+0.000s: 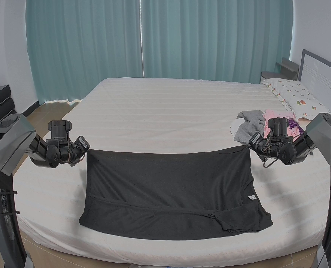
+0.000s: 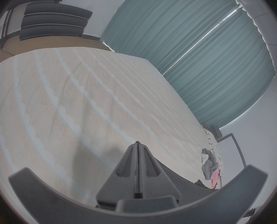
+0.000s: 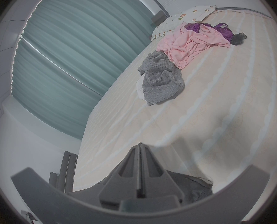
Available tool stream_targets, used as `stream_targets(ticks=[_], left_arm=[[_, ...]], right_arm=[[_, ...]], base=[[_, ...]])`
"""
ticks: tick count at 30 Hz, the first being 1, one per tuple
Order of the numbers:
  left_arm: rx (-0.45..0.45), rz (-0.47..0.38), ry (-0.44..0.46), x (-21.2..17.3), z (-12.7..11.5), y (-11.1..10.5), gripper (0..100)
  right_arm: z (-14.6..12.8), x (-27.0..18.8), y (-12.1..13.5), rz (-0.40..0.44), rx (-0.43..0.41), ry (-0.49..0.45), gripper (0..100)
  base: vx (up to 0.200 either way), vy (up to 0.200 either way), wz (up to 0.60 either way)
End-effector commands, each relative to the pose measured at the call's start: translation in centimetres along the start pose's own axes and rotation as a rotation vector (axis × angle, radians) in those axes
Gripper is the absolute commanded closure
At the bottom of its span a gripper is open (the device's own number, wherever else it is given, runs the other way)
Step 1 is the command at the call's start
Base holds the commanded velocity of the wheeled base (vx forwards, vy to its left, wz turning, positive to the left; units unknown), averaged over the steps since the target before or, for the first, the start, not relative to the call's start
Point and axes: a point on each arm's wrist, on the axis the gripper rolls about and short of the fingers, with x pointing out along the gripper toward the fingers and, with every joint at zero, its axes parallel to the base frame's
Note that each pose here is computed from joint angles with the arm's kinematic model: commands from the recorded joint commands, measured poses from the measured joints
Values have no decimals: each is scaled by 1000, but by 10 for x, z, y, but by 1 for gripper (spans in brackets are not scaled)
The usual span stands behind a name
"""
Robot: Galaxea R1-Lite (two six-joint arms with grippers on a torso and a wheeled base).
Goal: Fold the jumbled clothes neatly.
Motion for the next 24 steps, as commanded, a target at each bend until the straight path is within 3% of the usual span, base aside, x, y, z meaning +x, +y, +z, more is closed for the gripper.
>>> stream_targets(ticks=[1, 11, 24], left_arm=[[0, 4, 4, 3, -3, 3, 100], [-1, 24, 37, 19, -14, 12, 100], [5, 24, 61, -13, -13, 12, 100]], right_arm=[[3, -5, 2, 4, 1, -7, 100], [-8, -4, -13, -25, 5, 48, 100], [-5, -44, -32, -32, -1, 128, 100]], base=[[0, 0, 0], [0, 0, 0], [0, 0, 0]])
